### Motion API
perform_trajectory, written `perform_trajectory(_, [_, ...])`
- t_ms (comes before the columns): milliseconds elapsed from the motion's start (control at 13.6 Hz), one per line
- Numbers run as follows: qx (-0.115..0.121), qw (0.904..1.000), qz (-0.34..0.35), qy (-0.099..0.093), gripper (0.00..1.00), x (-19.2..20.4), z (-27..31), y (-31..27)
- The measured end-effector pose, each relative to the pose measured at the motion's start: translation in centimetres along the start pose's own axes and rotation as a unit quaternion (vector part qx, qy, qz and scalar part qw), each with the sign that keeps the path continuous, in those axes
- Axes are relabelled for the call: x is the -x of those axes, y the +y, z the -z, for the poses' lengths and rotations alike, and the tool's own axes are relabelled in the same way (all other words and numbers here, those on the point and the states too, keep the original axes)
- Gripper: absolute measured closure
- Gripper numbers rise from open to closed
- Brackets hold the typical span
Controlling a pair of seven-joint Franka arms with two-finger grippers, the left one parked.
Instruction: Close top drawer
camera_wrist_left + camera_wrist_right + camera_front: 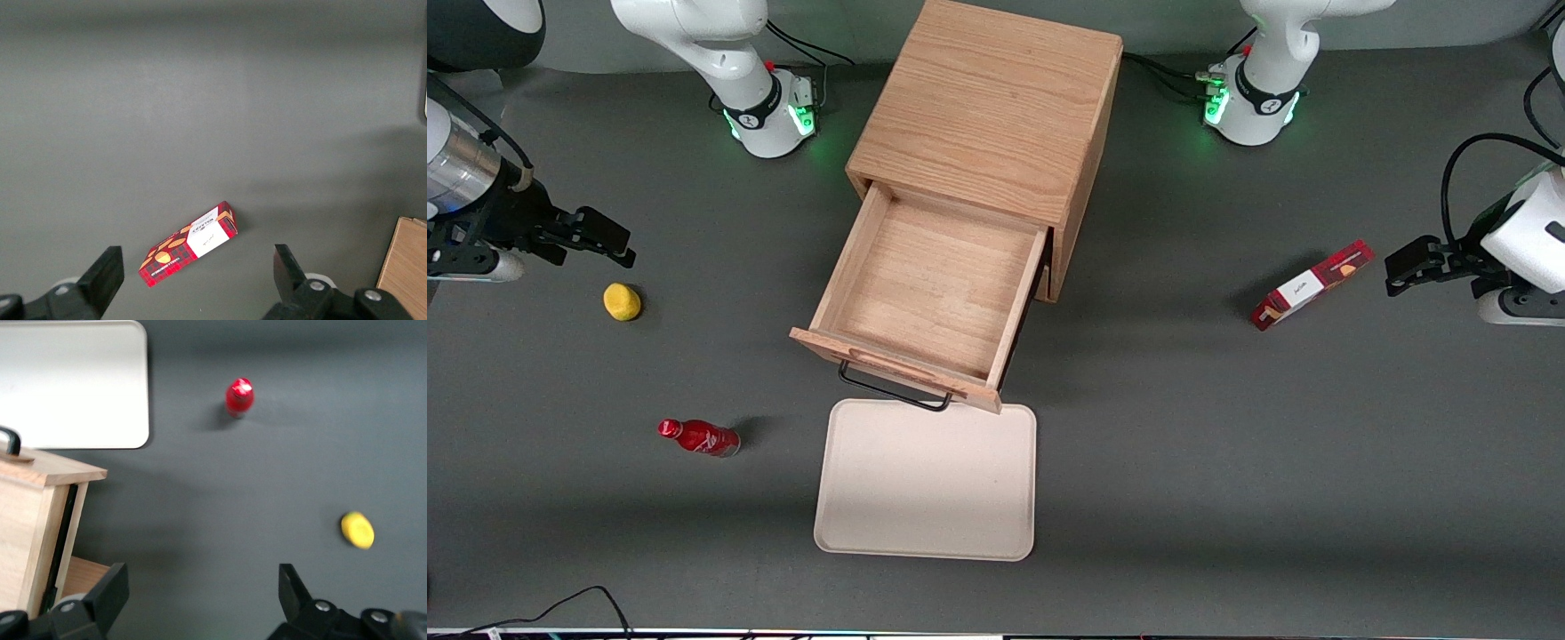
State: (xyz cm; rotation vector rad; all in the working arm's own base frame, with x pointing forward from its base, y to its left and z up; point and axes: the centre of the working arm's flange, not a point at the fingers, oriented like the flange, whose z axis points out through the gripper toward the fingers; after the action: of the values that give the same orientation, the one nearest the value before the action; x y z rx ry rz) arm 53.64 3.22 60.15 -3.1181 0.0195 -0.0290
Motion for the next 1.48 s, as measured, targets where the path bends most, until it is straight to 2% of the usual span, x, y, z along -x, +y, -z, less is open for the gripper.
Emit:
perform_trajectory(148, [-0.004,0.9988,0.049,0.005,0.0,-1.8,0.2,-0.9])
perform_trajectory(443, [-0.019,0.9947,0.101,0.005,0.0,-6.9,-0.5,-4.9])
perform_trajectory(590, [-0.034,0.9916,0.124,0.013,0.0,-8.6,-0.6,-8.1])
perform_trajectory(811, [-0.07,0.9839,0.162,0.029,0.0,-11.4,-1.0,-10.6])
perform_trajectory(959, [-0.091,0.972,0.212,0.042,0.0,-13.5,-2.2,-11.5])
perform_trajectory(1180, [-0.116,0.9479,0.289,0.066,0.0,-15.9,-6.3,-15.0])
perform_trajectory(1328, [-0.132,0.9335,0.325,0.075,0.0,-16.9,-9.6,-17.3])
perform_trajectory(1475, [-0.145,0.9186,0.36,0.076,0.0,-17.6,-12.7,-19.0])
